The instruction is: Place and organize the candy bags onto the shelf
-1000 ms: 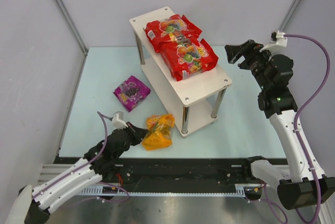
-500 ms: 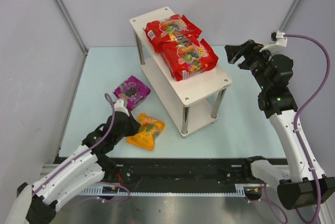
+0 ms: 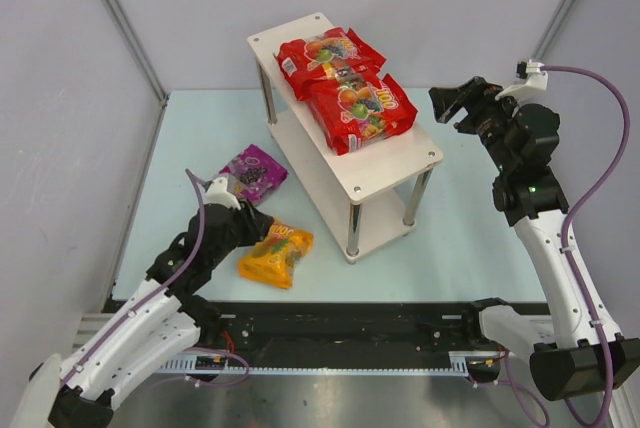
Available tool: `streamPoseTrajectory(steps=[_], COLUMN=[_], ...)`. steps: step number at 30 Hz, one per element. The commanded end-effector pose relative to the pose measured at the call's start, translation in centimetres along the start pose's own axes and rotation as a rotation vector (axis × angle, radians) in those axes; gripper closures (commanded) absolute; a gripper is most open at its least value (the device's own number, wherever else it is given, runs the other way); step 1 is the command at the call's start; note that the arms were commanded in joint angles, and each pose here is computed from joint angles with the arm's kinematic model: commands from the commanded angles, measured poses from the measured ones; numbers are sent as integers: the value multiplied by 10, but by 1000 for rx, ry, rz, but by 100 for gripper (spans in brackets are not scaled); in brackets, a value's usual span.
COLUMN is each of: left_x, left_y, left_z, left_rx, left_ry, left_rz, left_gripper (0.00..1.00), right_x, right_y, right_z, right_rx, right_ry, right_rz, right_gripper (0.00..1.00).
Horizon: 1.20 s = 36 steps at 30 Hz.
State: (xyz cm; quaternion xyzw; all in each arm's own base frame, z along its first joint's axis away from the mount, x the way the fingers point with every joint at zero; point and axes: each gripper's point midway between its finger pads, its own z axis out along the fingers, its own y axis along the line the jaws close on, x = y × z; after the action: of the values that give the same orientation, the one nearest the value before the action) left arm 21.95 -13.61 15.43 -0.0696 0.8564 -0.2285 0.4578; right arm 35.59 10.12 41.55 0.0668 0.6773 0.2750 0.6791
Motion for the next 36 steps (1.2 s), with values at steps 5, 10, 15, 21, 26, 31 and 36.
streamPoseTrajectory(steps=[5, 10, 15, 21, 26, 31, 36], left_x=[8, 43, 87, 123, 100, 42, 25], left_y=[-19, -7, 11, 26, 4, -26, -17], left_z=[14, 27, 30, 27, 19, -4, -24], left_rx=[94, 76, 26, -64, 17, 102, 44], left_ry=[30, 113, 218, 341, 279, 140, 91], left_rz=[-70, -116, -154, -119, -116, -108, -158], left_gripper=[100, 100, 100, 100, 99, 78, 47], right_x=[-5, -4, -4, -1, -6, -8, -3], right_y=[3, 2, 0, 1, 1, 2, 2], right_z=[-1, -2, -1, 0, -4, -6, -5], right_rx=[-12, -10, -1, -5, -2, -3, -3], right_ry=[-14, -10, -11, -2, -15, -24, -5], right_rz=[-3, -5, -10, 0, -10, -14, -6], right_gripper=[11, 11, 11, 11, 11, 12, 11])
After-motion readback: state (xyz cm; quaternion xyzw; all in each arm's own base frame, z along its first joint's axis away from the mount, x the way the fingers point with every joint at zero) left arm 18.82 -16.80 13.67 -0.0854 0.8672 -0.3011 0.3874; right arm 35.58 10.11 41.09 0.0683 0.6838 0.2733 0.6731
